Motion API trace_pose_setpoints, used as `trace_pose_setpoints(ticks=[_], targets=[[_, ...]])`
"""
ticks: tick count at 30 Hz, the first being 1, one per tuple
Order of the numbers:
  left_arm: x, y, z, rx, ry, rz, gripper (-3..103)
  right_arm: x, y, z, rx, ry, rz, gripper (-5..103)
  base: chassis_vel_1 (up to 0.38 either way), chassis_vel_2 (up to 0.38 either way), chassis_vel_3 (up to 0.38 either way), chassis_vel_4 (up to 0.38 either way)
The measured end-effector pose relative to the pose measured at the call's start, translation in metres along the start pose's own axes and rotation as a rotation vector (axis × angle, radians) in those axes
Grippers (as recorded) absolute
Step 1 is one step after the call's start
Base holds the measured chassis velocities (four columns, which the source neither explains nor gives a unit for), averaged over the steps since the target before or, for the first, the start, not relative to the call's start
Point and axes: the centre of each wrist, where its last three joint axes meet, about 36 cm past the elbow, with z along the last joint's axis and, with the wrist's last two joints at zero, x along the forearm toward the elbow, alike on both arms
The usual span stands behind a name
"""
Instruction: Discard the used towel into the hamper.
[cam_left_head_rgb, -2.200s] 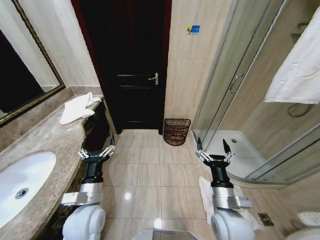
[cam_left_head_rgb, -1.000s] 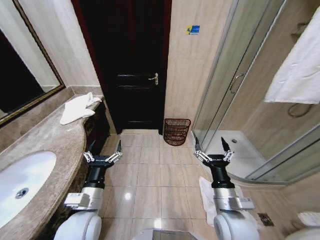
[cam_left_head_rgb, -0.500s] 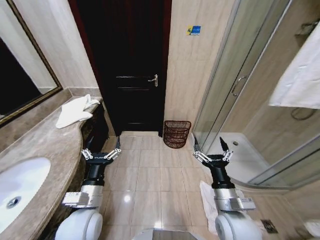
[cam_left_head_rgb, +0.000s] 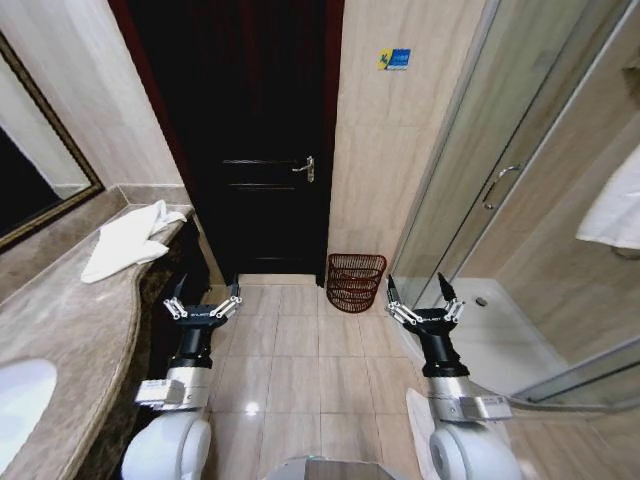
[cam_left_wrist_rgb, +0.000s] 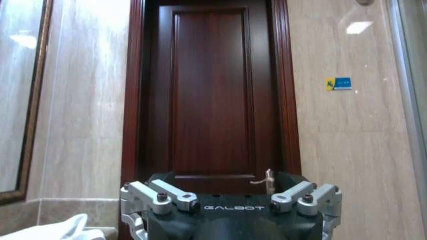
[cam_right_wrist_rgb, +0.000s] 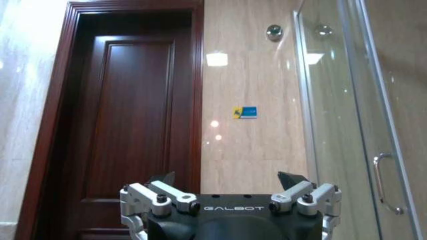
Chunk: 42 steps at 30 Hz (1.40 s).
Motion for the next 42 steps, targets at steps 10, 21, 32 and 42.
trace_pose_setpoints(ticks=[10,21,32,42], targets=[[-0.001,-0.001,0.005,0.017,0.005,0.005,100,-0.001,-0.002,-0.003,0.008,-0.023,0.028,100,0.000,0.003,-0.003,0.000],[-0.002,-0.002,0.007,0.023,-0.025,-0.003,100,-0.002,-0.003,-0.006,0.032,-0.011,0.010,100,0.000,0.000,0.000,0.000],[-0.003,-0.002,0.007,0.006,-0.035,-0.046,100,0.000,-0.004,-0.007,0.029,-0.030,0.014,100,0.000,0.000,0.000,0.000],[-0.001,-0.003,0.007,-0.016,-0.053,-0.036,100,0.001,-0.004,-0.012,0.038,-0.019,0.011,100,0.005,0.004,-0.004,-0.003]])
